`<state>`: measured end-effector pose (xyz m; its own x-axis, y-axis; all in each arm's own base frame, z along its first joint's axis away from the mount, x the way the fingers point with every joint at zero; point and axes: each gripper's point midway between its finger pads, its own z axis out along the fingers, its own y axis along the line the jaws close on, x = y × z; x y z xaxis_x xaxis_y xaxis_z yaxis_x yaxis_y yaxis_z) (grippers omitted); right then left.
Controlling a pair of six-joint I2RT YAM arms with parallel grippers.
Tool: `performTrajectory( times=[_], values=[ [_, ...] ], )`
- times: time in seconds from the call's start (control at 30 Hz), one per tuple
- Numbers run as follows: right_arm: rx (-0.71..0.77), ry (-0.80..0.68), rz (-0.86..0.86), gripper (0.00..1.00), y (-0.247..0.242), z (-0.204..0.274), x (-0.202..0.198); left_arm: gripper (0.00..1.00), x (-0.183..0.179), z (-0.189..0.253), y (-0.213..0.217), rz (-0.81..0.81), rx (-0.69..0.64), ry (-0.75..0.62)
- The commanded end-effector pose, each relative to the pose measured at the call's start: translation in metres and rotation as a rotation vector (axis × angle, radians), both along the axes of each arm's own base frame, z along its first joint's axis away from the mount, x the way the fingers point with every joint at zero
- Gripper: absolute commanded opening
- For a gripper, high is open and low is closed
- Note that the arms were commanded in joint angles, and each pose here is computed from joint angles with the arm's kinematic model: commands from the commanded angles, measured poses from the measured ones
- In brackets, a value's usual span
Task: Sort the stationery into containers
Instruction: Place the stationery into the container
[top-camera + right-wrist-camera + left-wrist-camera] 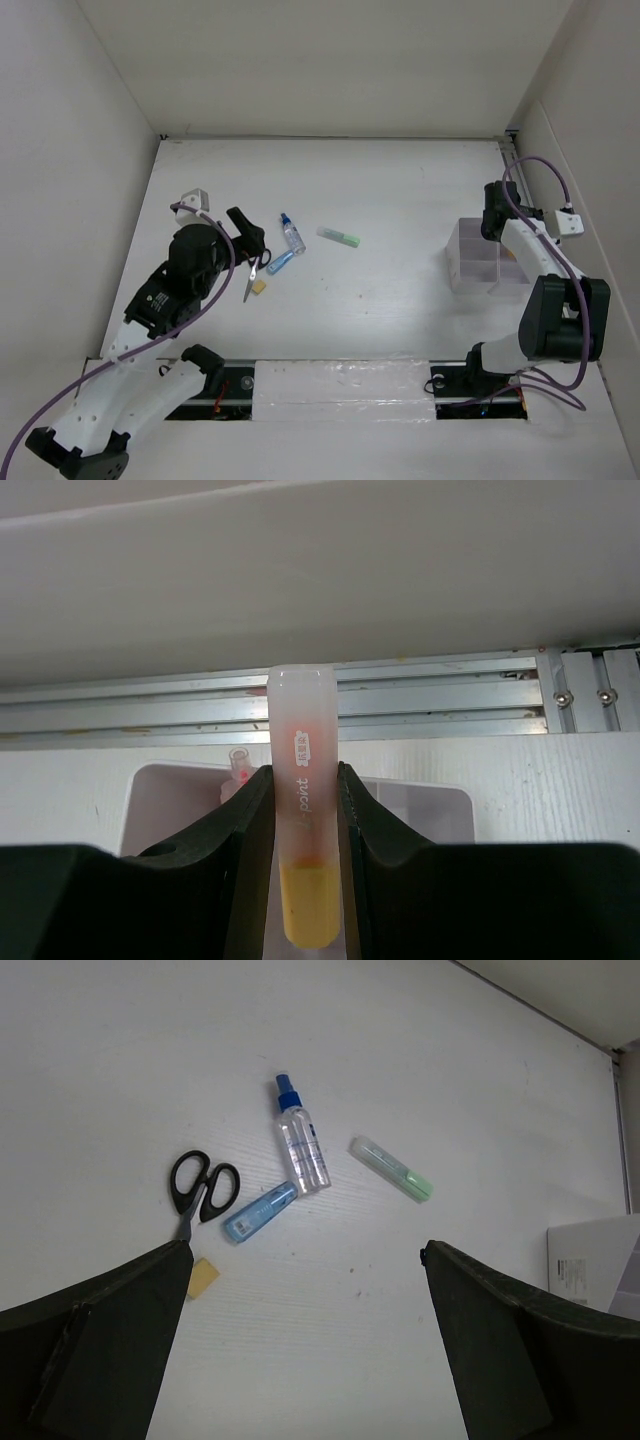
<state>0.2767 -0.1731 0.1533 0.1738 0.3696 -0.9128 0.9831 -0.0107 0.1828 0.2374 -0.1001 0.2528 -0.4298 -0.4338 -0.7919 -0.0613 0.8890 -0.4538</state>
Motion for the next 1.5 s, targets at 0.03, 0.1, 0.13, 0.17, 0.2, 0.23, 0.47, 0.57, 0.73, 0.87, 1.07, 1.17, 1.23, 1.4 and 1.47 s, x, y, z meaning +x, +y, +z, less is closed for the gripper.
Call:
performTrajectory(
  times=[0.03, 0.1, 0.13, 0.17, 0.2, 0.23, 0.47, 0.57, 0.73, 0.87, 1.07, 1.17, 1.23, 1.4, 1.47],
  values=[
    [-0.015, -0.064, 0.016, 0.05, 0.000, 0.013, 0.009, 1.00, -0.001, 0.015, 0.001, -0.006, -0.015, -0.049],
    [-0.008, -0.059, 0.029, 0.08, 0.000, 0.013, 0.011, 1.00, -0.001, 0.015, 0.001, -0.006, -0.015, -0.049],
    [-0.008, -0.059, 0.029, 0.11, 0.000, 0.013, 0.011, 1.00, 0.000, 0.017, 0.001, -0.006, -0.020, -0.057],
    [-0.008, -0.059, 0.038, 0.12, 0.003, 0.013, 0.013, 1.00, 0.000, 0.017, 0.001, -0.006, -0.020, -0.057],
    [-0.007, -0.050, 0.038, 0.14, 0.003, 0.010, 0.011, 1.00, 0.000, 0.017, 0.001, -0.009, -0.012, -0.058],
    [-0.007, -0.050, 0.047, 0.18, 0.006, 0.010, 0.013, 1.00, 0.000, 0.017, 0.001, -0.009, -0.012, -0.058],
    [-0.014, -0.037, 0.069, 0.28, 0.014, 0.010, 0.016, 1.00, 0.000, 0.017, 0.001, -0.009, -0.012, -0.058],
    [-0.020, -0.036, 0.071, 0.31, 0.016, 0.011, 0.016, 1.00, 0.000, 0.017, 0.001, -0.009, -0.012, -0.058],
    [-0.020, -0.027, 0.082, 0.37, 0.019, 0.010, 0.016, 1.00, 0.000, 0.017, 0.001, -0.009, -0.012, -0.058],
    [-0.023, -0.009, 0.068, 0.43, 0.018, 0.010, 0.014, 1.00, 0.000, 0.017, 0.001, -0.009, -0.012, -0.058],
    [-0.040, 0.004, 0.065, 0.61, 0.026, 0.009, 0.011, 1.00, 0.000, 0.017, 0.001, -0.009, -0.012, -0.058],
    [-0.062, -0.050, 0.095, 0.62, 0.040, 0.025, 0.011, 1.00, -0.001, 0.017, 0.000, -0.018, -0.015, -0.056],
    [-0.067, -0.085, 0.160, 0.63, 0.059, 0.038, 0.016, 1.00, -0.001, 0.017, 0.000, -0.018, -0.015, -0.056],
    [-0.058, -0.109, 0.411, 0.73, 0.105, 0.082, 0.031, 1.00, 0.001, 0.014, -0.001, -0.018, -0.010, -0.047],
    [0.007, -0.192, 0.602, 0.75, 0.148, 0.096, 0.060, 1.00, 0.002, 0.011, -0.002, -0.018, -0.004, -0.036]
  ],
)
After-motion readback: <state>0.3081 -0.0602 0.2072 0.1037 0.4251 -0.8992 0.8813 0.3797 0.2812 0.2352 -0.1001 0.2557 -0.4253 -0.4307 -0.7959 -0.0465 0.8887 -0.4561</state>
